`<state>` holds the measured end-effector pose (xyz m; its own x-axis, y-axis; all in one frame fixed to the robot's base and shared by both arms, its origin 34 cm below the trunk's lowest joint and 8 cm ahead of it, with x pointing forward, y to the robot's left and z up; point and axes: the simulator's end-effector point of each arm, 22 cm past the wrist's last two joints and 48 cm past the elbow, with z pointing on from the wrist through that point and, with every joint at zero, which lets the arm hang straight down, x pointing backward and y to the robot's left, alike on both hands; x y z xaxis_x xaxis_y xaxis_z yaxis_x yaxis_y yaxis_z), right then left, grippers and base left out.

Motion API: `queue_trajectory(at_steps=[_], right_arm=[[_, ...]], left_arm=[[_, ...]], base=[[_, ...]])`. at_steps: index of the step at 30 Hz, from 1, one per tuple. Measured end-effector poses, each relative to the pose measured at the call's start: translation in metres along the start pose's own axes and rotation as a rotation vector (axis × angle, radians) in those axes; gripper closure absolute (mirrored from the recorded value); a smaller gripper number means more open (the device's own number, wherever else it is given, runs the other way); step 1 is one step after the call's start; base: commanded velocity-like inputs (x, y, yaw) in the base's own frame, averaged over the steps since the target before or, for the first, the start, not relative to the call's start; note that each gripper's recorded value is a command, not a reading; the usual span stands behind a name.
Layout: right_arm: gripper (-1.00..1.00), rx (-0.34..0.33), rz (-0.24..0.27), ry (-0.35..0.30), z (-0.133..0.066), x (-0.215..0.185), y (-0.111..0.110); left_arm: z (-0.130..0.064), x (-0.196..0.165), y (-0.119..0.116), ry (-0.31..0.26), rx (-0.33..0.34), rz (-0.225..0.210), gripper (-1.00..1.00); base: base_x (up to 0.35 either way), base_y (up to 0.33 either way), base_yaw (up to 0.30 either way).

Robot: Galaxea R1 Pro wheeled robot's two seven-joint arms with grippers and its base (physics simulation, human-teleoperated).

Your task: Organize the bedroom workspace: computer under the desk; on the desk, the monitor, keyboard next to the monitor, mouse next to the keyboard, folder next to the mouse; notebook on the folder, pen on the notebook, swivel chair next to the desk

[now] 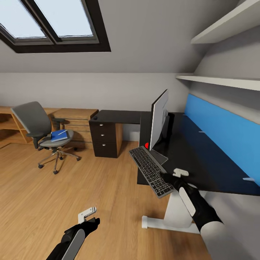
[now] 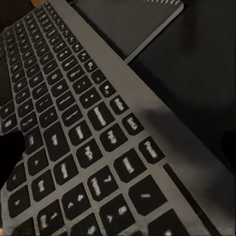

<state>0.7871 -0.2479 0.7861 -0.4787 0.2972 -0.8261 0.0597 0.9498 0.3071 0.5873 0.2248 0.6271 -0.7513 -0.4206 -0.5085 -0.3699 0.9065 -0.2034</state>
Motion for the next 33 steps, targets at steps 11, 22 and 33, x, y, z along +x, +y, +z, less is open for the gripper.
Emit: queue_trajectory(at_steps=[11, 22, 33], right_arm=[[-1.0, -0.04, 0.046, -0.01, -0.017, 0.008, 0.01], [-1.0, -0.062, 0.142, -0.01, -0.021, 0.009, 0.009], [-1.0, -0.05, 0.346, -0.006, -0.024, 0.008, -0.029]], left_arm=[[0.0, -0.001, 0.0, -0.002, 0.001, -0.002, -1.0], [0.0, 0.0, 0.0, -0.001, 0.0, -0.001, -1.0], [0.0, -0.001, 0.001, -0.003, -0.001, -0.004, -1.0]], base=[[-0.062, 0.019, 0.0], [-0.283, 0.115, 0.0], [-0.107, 0.035, 0.0]])
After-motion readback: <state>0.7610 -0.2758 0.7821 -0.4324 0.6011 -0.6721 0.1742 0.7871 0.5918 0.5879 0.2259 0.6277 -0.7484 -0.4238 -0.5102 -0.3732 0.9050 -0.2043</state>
